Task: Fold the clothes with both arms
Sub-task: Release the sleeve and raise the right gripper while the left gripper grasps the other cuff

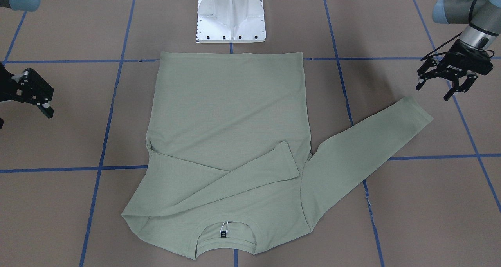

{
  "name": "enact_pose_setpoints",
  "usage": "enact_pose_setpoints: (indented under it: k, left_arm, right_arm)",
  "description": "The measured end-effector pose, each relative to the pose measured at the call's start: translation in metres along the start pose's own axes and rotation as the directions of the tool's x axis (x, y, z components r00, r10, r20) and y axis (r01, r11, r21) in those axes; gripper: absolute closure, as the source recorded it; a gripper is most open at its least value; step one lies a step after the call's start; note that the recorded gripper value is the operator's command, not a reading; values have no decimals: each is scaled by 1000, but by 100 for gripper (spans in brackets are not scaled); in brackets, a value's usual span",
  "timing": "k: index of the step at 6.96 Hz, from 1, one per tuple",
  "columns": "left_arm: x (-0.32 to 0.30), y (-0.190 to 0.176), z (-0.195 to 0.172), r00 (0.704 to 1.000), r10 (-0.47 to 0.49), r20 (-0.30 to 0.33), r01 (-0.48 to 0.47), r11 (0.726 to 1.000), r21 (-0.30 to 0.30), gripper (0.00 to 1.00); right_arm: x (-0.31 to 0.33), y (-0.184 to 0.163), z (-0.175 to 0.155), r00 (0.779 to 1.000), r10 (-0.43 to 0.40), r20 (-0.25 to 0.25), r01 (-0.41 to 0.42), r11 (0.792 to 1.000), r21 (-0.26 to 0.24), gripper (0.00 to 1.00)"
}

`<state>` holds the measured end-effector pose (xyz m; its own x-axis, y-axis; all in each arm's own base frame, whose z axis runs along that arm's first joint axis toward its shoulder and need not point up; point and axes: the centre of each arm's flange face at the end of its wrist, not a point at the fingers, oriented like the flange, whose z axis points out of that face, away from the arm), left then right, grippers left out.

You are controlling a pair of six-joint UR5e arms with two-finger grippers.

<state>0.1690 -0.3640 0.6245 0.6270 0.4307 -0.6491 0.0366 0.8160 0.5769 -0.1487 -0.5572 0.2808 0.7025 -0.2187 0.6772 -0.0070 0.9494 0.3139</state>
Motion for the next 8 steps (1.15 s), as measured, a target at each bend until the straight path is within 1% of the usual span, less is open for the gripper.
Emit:
enact_pose_setpoints:
  k: [1,2,3,4,8]
  left_arm:
    - [5,10,13,1000,17,18,-17,1000,-16,0]
    - [8,16,24,999,31,29,-30,999,-28,4]
    - [12,22,31,998,44,33,-42,998,-38,32]
    - [18,26,37,998,56,32,-55,997,-47,44]
    - [28,32,45,996,86,24,-84,995,-61,43]
  right_arm:
    - [2,2,-1,1000,0,-1,0,1000,1,0]
    - [2,3,-1,1000,0,-1,0,1000,1,0]
    - [2,3,-1,1000,1,-2,-1,1000,1,0]
    - [2,3,-1,1000,2,-2,-2,1000,2,0]
    - [3,3,-1,1000,5,-3,-5,1000,2,0]
